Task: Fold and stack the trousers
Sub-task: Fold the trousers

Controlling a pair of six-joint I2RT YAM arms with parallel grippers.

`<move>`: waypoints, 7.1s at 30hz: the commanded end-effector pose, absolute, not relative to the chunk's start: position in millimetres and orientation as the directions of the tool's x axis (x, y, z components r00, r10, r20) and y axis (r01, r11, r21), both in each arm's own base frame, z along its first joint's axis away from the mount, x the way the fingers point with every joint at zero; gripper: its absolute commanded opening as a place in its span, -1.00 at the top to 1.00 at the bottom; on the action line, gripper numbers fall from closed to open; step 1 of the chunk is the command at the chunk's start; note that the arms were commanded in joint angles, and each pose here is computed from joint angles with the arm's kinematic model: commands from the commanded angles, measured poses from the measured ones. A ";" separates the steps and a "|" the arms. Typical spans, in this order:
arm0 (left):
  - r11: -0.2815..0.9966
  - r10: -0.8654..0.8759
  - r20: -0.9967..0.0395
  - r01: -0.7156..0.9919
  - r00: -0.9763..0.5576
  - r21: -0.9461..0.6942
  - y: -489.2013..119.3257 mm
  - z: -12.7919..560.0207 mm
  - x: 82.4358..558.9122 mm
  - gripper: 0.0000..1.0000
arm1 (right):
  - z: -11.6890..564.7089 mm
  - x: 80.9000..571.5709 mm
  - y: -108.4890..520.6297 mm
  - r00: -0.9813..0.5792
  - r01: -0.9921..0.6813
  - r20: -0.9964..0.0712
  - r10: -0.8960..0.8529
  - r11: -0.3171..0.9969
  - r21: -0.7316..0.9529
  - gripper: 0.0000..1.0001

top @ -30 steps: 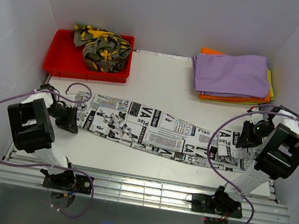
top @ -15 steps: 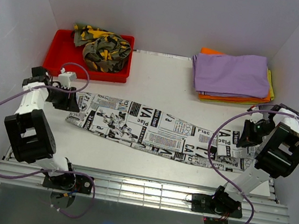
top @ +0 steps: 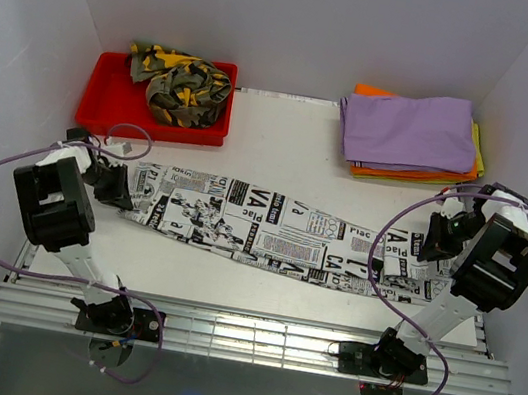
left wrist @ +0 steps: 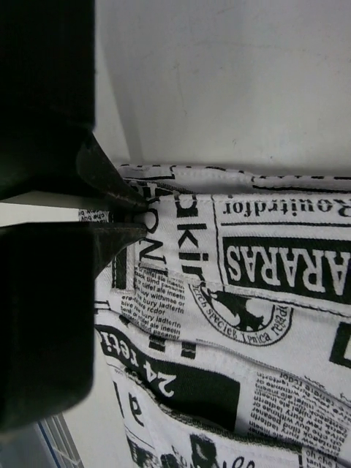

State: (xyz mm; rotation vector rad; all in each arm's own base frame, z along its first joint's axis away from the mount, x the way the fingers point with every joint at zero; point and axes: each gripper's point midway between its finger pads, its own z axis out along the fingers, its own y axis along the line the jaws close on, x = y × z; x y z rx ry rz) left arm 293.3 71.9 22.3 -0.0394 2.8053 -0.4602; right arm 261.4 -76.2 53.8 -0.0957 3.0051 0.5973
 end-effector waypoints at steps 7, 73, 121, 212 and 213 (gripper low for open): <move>0.962 -0.130 -0.137 -0.092 -0.982 -0.257 84.3 -19.1 267.9 1.00 | 75.8 263.5 -94.4 -0.991 -0.113 -0.110 -0.082 0.942 0.317 0.82; 0.839 -0.465 -0.351 -0.278 -0.813 -0.469 124.8 73.9 248.8 -0.28 | 61.7 207.5 -154.8 -0.985 -0.173 -0.017 -0.173 0.962 0.210 0.85; 0.785 -0.591 -0.411 -0.378 -0.694 -0.491 146.4 96.6 279.2 1.00 | 60.6 208.9 -164.6 -0.977 -0.202 0.017 -0.210 0.957 0.209 0.84; 0.198 0.868 -0.460 0.980 -0.186 -0.022 -202.6 21.0 278.6 0.24 | 58.4 263.4 -175.5 -0.989 -0.135 0.030 -0.143 0.972 0.194 0.85; 0.199 0.866 -0.464 0.980 -0.185 -0.019 -203.6 23.6 279.8 0.21 | 61.3 263.2 -175.5 -0.989 -0.139 0.023 -0.146 0.972 0.190 0.85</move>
